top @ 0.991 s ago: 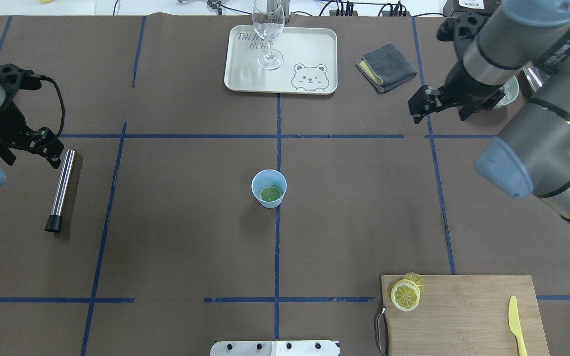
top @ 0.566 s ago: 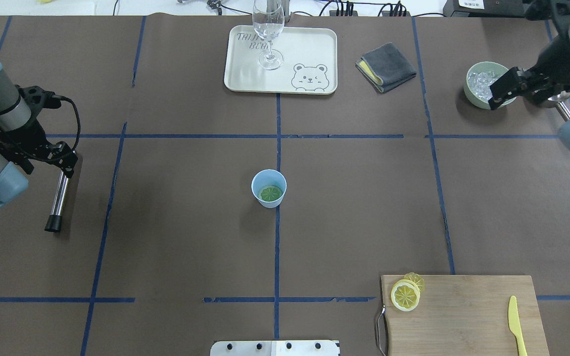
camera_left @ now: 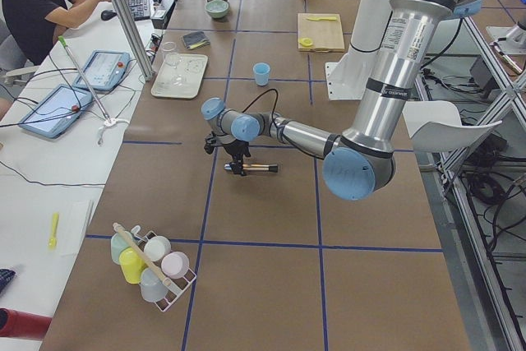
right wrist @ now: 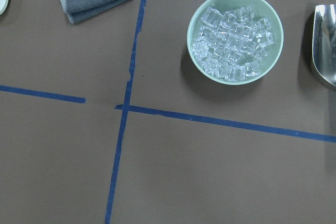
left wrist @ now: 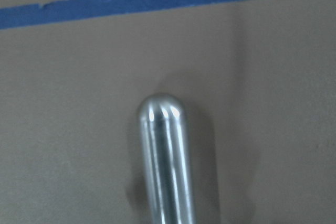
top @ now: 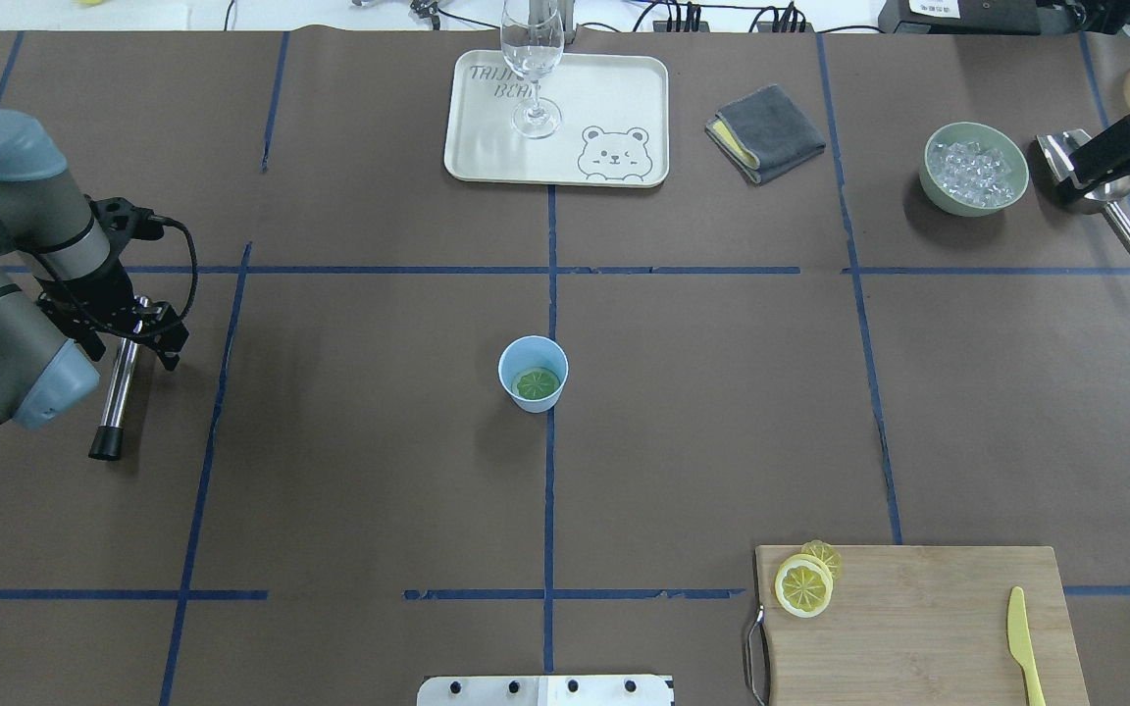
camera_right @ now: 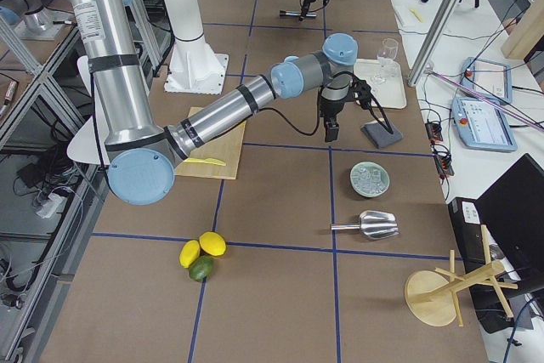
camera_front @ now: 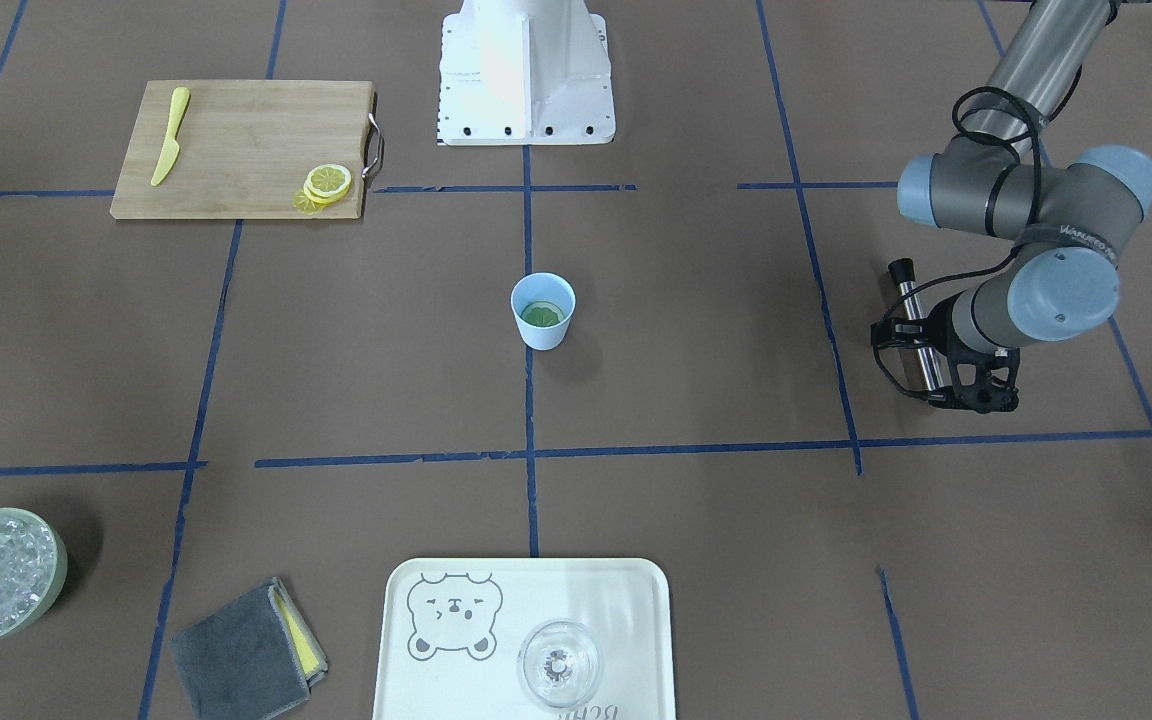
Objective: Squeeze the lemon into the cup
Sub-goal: 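Close the left gripper around the upright steel muddler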
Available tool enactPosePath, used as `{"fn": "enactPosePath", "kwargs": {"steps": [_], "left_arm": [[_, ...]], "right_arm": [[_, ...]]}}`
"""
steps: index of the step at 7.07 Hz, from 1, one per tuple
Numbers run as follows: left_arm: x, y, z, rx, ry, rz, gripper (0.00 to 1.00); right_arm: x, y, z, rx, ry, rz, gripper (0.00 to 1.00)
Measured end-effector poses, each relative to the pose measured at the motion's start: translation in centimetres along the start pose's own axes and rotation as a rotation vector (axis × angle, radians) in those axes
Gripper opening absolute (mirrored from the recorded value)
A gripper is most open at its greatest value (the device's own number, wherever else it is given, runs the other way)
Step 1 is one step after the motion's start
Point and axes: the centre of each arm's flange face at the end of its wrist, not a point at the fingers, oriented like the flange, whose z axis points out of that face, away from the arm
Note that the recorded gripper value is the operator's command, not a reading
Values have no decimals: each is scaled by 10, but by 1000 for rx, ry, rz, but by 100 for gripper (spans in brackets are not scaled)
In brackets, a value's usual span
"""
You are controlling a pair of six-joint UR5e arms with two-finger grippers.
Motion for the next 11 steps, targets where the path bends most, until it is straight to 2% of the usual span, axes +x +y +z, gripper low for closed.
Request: {"fn": "enactPosePath", "kwargs": {"steps": [2, 3, 4, 5, 7, 10, 11], "left_arm": [[-2, 0, 2, -3, -1, 3, 86], [-4, 1, 2, -4, -2, 4, 76], [-6, 0, 1, -2, -2, 2, 63], [-9, 0, -1, 2, -2, -2, 45], [-15, -2, -6, 8, -1, -11, 0], [-14, -3, -17, 25, 6, -12, 0], [-10, 1, -34, 52, 15, -2, 0]], "right_arm": [[1, 0, -3, 6, -3, -1, 100], [0, 0, -4, 7, -4, -2, 100], [-1, -1, -5, 9, -5, -2, 100], [-2, -1, -6, 10, -5, -4, 100], [-3, -2, -7, 11, -6, -4, 100], [-4, -2, -8, 13, -6, -5, 100], [-4, -1, -10, 16, -7, -6, 100]]}}
